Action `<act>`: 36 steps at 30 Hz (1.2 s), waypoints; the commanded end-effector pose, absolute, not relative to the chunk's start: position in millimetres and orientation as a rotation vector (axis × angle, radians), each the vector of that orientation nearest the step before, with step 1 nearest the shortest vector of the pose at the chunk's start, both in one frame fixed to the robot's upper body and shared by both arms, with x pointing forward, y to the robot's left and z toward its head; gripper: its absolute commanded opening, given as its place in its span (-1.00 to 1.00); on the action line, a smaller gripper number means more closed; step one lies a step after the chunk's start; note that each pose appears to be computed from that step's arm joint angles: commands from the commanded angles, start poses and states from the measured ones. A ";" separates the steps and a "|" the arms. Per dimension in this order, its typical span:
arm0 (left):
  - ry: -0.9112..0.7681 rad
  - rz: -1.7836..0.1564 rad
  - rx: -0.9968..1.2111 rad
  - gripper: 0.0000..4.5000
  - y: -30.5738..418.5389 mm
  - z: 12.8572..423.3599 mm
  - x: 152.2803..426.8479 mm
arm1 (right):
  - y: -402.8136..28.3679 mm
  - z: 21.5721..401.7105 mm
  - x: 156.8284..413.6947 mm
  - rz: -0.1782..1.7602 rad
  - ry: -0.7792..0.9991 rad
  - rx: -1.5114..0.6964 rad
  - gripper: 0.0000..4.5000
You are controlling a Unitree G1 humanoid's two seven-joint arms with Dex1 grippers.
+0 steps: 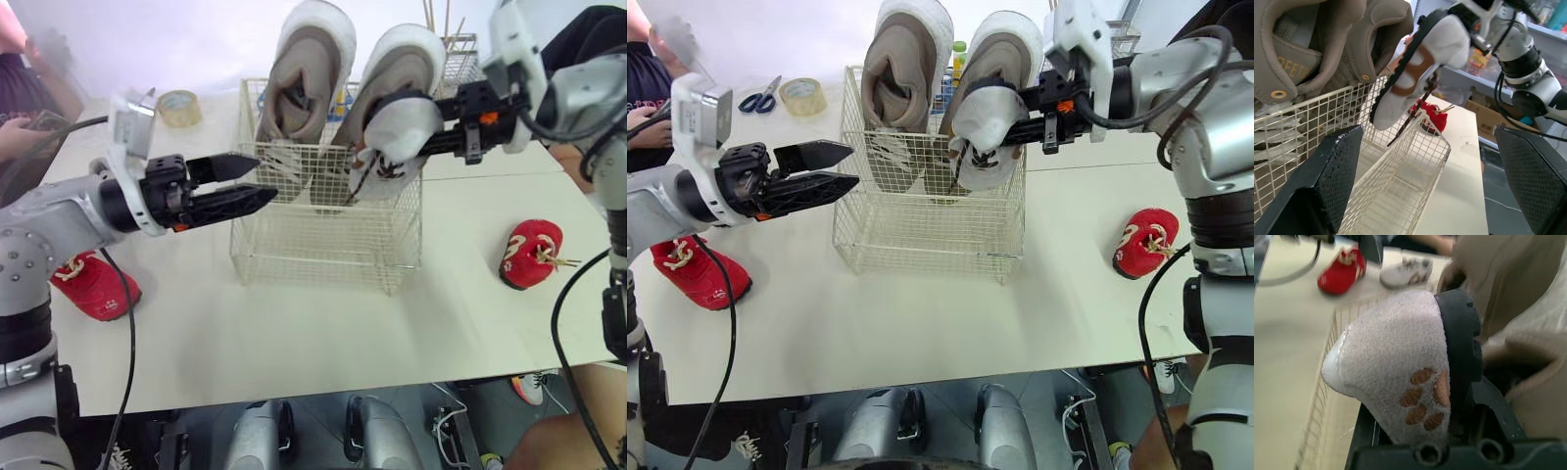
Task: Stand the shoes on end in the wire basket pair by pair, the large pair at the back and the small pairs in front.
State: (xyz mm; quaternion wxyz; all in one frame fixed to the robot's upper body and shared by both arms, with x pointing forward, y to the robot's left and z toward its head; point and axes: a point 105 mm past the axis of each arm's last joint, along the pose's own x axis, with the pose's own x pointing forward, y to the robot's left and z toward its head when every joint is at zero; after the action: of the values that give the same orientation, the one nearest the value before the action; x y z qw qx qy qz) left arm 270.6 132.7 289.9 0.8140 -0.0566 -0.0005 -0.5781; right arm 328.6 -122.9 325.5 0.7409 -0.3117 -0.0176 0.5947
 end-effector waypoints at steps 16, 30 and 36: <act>-0.057 -1.226 -0.076 0.99 126.6 289.2 263.2 | -123.4 292.0 353.6 1.351 0.114 -0.764 -0.45; -0.071 -1.226 -0.078 1.00 122.6 293.8 267.2 | -141.9 321.8 335.3 1.280 0.065 -0.827 0.98; -0.071 -1.227 -0.079 1.00 121.0 293.3 269.1 | -148.1 350.9 322.0 1.226 -0.017 -0.847 0.98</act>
State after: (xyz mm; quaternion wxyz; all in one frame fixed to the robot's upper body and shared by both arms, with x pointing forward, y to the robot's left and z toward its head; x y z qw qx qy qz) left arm 270.7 121.3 285.1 0.8172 -0.0485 -0.0136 -0.5742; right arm 335.0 -146.4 317.5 0.7301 -0.3694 0.0442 0.5732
